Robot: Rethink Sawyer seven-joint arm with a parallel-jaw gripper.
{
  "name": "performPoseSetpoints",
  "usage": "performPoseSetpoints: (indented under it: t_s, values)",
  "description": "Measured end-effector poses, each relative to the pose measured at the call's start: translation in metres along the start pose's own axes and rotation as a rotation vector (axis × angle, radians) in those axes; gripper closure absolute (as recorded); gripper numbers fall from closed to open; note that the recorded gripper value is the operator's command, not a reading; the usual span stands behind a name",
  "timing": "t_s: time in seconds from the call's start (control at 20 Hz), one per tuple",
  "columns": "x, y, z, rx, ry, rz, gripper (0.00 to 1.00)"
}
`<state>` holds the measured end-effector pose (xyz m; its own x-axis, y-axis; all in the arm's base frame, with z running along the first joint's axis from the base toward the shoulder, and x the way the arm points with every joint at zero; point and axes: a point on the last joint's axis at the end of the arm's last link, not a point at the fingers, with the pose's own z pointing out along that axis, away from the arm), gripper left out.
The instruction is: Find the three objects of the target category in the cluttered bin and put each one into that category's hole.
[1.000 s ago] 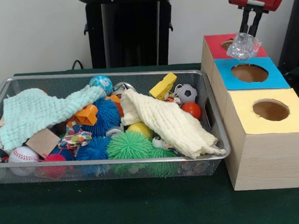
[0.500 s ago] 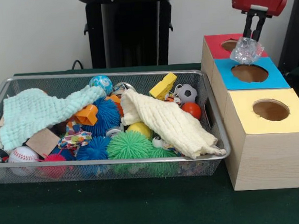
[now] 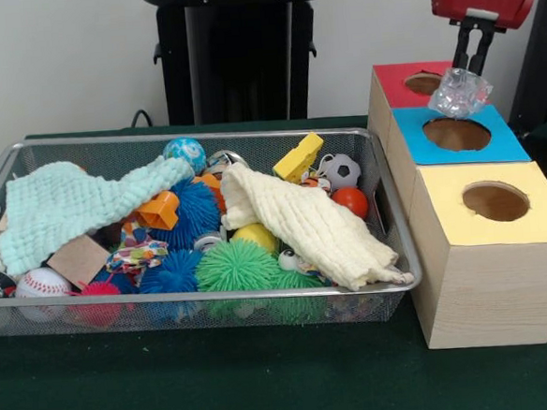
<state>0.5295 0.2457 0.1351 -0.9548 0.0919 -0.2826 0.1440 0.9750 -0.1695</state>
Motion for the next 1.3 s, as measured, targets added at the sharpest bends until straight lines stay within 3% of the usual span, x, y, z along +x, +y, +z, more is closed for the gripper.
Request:
performPoseSetpoints:
  t_s: [1.3]
  values:
    - [0.0009,-0.0013,0.0099,0.012,-0.004,-0.001,1.0]
